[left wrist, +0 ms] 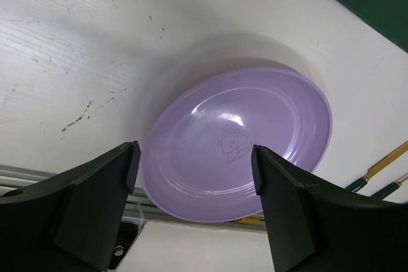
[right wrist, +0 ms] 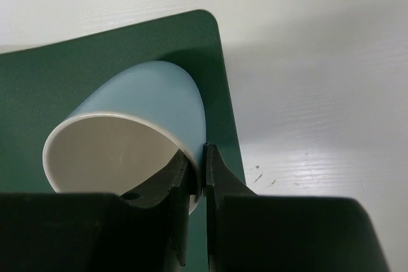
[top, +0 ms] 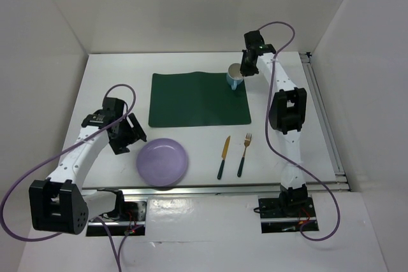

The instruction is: Set the dinner table for one person

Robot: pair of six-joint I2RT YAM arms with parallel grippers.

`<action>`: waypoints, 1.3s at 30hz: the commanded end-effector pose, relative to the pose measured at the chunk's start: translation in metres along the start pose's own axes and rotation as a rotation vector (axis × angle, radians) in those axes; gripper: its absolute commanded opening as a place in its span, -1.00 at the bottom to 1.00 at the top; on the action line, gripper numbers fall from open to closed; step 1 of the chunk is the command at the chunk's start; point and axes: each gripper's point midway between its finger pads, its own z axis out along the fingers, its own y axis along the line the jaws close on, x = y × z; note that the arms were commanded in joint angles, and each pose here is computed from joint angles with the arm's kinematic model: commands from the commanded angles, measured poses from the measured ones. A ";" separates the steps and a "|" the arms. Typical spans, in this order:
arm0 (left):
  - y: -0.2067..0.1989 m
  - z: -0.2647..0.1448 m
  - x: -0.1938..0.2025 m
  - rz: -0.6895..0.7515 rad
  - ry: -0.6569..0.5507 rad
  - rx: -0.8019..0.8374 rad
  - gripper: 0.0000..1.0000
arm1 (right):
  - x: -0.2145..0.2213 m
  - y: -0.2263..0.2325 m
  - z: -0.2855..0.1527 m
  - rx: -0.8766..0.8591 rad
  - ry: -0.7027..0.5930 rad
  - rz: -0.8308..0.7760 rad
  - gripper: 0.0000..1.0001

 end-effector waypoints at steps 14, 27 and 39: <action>-0.003 0.002 0.016 -0.022 0.036 0.023 0.85 | -0.082 0.050 -0.087 -0.228 -0.243 0.009 0.91; 0.020 0.028 0.058 -0.196 0.076 -0.042 0.76 | -0.054 0.033 -0.209 -0.261 -0.324 -0.007 0.99; 0.021 0.048 0.063 -0.242 0.070 -0.028 -0.26 | 0.010 -0.009 -0.228 -0.137 -0.261 -0.035 0.99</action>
